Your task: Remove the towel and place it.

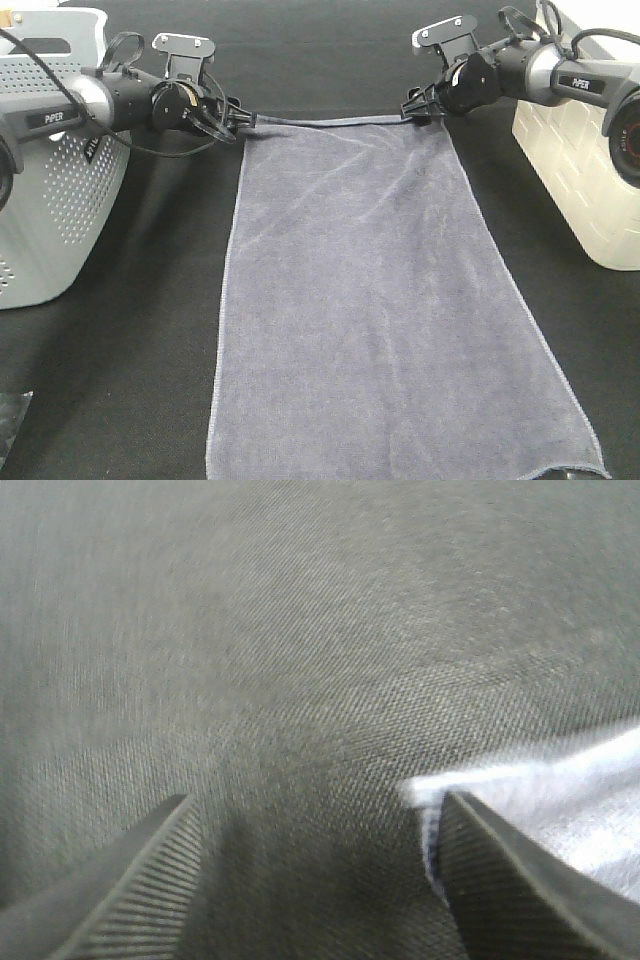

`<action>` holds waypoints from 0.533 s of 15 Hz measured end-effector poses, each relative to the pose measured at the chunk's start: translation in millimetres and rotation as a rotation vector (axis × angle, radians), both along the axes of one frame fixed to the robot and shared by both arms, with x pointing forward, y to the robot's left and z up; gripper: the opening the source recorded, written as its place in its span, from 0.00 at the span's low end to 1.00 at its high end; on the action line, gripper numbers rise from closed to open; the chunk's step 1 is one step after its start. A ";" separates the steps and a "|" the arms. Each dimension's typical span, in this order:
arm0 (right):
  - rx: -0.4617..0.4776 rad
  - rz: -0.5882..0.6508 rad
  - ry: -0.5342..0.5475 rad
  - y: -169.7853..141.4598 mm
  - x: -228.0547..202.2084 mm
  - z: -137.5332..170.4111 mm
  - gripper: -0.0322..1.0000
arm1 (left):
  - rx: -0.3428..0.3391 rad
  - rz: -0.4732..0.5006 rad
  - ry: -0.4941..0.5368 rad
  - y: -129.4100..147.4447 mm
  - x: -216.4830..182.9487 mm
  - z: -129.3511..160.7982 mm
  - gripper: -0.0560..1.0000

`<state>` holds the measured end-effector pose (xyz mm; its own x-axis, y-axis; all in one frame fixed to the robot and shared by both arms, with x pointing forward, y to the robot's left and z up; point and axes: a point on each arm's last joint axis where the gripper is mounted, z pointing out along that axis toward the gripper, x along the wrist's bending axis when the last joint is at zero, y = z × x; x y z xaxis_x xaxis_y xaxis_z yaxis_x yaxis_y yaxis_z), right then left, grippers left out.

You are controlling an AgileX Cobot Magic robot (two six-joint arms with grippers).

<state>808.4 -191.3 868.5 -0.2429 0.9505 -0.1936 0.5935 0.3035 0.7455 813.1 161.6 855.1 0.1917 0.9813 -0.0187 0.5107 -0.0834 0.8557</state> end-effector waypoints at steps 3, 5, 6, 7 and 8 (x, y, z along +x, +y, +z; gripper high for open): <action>0.028 -0.030 0.062 -0.4 -3.7 -2.0 0.79 | -0.039 0.029 0.020 0.4 -0.5 -0.9 0.67; 0.045 -0.046 0.083 -0.5 -5.6 7.0 0.79 | -0.045 0.032 0.010 0.3 -0.1 8.2 0.67; 0.054 -0.049 0.076 -0.3 -5.8 15.7 0.79 | -0.048 0.032 -0.003 0.3 0.3 16.9 0.68; 0.067 -0.055 0.075 -0.2 -6.7 26.0 0.79 | -0.053 0.032 -0.022 0.2 0.6 29.2 0.69; 0.079 -0.061 0.071 -0.2 -7.9 38.0 0.79 | -0.059 0.032 -0.045 0.3 0.7 44.3 0.70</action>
